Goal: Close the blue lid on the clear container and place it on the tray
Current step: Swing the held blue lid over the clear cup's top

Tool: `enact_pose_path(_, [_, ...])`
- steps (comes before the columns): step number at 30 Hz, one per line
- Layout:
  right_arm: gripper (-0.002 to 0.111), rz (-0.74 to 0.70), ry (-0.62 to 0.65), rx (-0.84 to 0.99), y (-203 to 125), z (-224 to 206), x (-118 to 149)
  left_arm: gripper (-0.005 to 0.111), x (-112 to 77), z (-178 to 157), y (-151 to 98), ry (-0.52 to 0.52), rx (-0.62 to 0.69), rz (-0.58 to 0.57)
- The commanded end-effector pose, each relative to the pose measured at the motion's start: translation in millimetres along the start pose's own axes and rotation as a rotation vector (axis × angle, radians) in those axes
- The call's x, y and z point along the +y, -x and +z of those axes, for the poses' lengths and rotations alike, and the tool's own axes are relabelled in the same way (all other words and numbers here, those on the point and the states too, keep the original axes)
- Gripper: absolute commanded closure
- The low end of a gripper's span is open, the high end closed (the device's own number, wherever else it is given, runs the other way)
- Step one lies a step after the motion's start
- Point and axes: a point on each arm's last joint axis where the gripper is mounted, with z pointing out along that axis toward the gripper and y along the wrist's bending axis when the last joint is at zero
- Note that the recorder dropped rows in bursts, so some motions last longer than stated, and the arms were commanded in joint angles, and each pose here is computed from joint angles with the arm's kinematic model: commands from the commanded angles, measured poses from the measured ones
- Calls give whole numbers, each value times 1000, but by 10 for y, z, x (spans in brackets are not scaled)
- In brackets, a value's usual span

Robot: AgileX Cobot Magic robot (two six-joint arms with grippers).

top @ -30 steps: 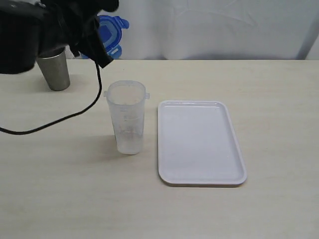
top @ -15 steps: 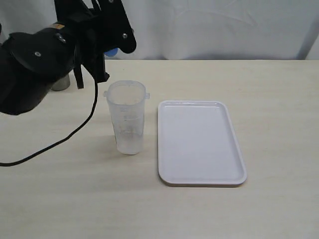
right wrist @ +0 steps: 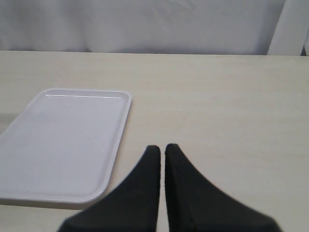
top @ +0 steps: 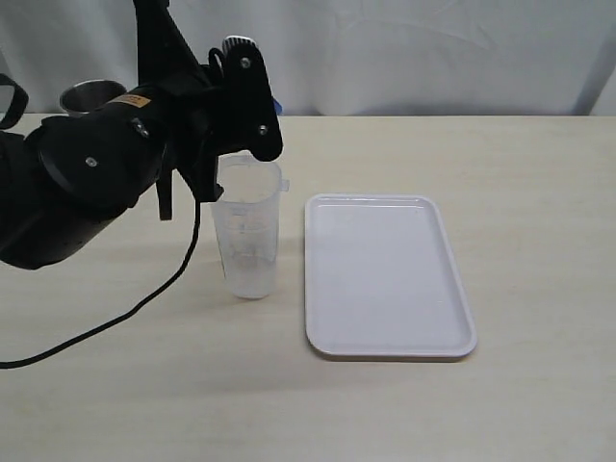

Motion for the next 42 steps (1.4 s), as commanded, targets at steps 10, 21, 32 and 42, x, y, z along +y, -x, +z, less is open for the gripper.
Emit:
enact_pose_path(10, [104,-4,2,-6,-2,-1,1,107,-102,-15,73,-53,-18,13])
enact_pose_path(21, [104,-4,2,-6,-2,-1,1,107,-54,-53,121,28,-4,36])
enact_pose_path(32, [104,-4,2,-6,-2,-1,1,107,-93,-59,117,-10,11,-11])
enact_pose_path(42, [104,-4,2,-6,-2,-1,1,107,-44,-66,95,62,24,36])
